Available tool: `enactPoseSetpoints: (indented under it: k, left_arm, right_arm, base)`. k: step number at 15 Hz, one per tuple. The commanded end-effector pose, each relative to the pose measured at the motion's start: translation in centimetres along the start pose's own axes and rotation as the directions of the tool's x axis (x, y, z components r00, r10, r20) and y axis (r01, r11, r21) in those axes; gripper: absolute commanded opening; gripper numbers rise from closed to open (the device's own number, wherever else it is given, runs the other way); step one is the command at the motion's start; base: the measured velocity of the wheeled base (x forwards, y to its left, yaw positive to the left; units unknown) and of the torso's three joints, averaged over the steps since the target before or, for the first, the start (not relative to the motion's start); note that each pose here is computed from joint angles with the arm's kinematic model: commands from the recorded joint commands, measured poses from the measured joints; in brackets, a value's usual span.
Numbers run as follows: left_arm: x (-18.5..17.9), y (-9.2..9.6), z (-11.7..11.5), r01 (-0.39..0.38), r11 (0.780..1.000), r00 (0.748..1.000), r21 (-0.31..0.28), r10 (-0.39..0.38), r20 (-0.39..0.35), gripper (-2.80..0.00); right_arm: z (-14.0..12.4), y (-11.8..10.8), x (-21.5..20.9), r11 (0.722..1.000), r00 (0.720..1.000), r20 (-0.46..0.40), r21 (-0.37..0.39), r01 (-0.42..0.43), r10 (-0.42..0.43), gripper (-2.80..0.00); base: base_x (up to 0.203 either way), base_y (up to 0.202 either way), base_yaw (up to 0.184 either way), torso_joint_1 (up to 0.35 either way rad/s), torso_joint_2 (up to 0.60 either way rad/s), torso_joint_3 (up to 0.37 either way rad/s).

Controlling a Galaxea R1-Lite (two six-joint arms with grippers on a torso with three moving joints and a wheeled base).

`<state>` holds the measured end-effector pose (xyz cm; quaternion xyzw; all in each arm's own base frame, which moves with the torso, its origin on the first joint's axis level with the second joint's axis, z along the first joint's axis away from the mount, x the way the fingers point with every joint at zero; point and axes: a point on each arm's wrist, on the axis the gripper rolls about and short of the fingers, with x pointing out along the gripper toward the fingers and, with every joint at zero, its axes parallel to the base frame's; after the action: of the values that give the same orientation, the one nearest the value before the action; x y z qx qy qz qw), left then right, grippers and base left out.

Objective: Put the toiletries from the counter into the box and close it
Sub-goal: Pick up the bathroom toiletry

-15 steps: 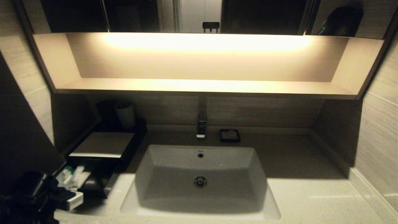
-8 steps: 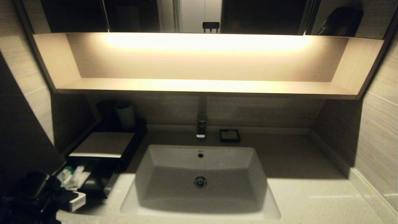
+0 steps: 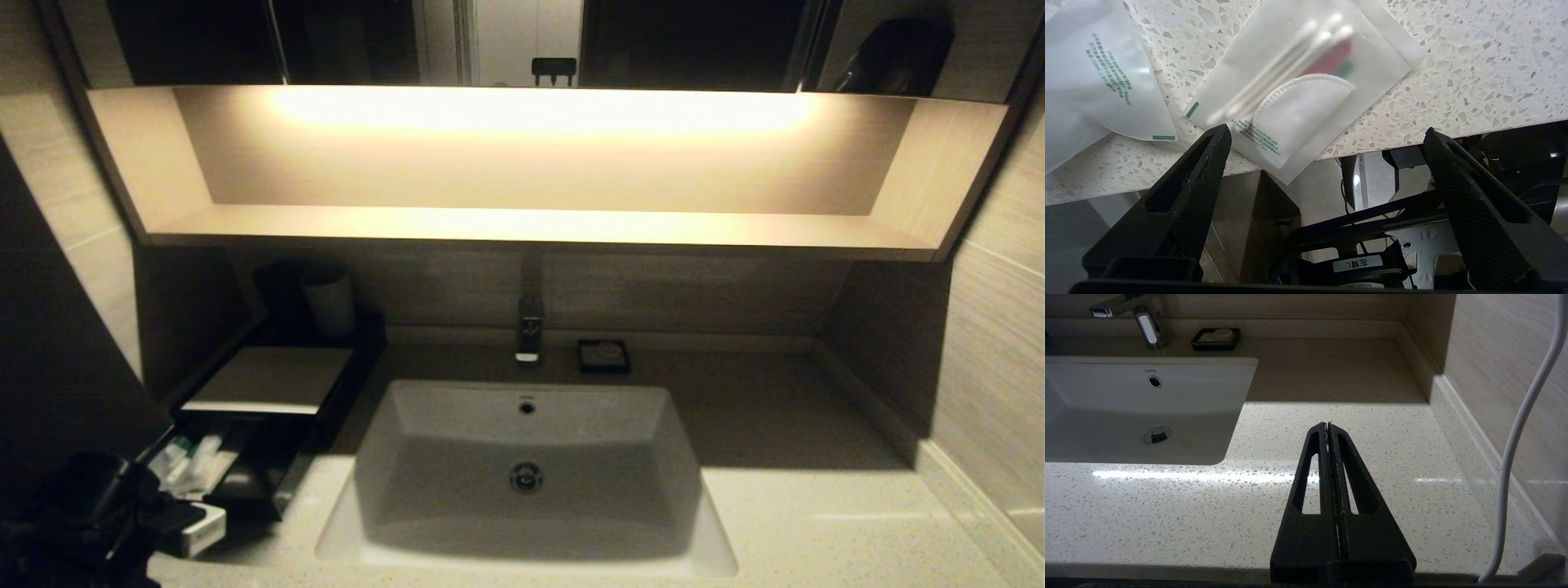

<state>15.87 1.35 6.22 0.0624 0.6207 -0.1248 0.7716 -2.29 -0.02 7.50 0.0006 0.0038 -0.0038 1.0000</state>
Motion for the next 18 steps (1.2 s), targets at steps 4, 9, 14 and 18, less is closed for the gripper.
enactPoseSetpoints:
  k: [4,9,14,18]
  left_arm:
    - [0.0,0.0,-0.1,-0.006,1.000,1.000,0.002,0.006,-0.002,0.00]
    - [0.3,0.0,-0.2,-0.027,1.000,1.000,0.008,0.026,0.003,0.00]
    - [1.0,-0.3,-0.2,-0.039,0.999,0.999,0.034,0.038,0.021,0.00]
    - [1.2,-0.4,-0.3,-0.034,0.999,0.999,0.036,0.034,0.007,0.00]
  right_arm:
    - [0.0,0.0,0.0,1.000,1.000,0.000,0.000,0.000,0.000,-2.80]
    - [0.0,0.0,0.0,1.000,1.000,0.000,0.000,0.000,0.000,-2.80]
    - [0.0,0.0,0.0,1.000,1.000,0.000,0.000,0.000,0.000,-2.80]
    - [0.0,0.0,0.0,1.000,1.000,0.000,0.000,0.000,0.000,-2.80]
  base:
    - [0.000,0.000,0.000,0.000,0.00,0.000]
    - [0.000,0.000,0.000,0.000,0.00,0.000]
    - [0.000,0.000,0.000,0.000,0.00,0.000]
    - [0.000,0.000,0.000,0.000,0.00,0.000]
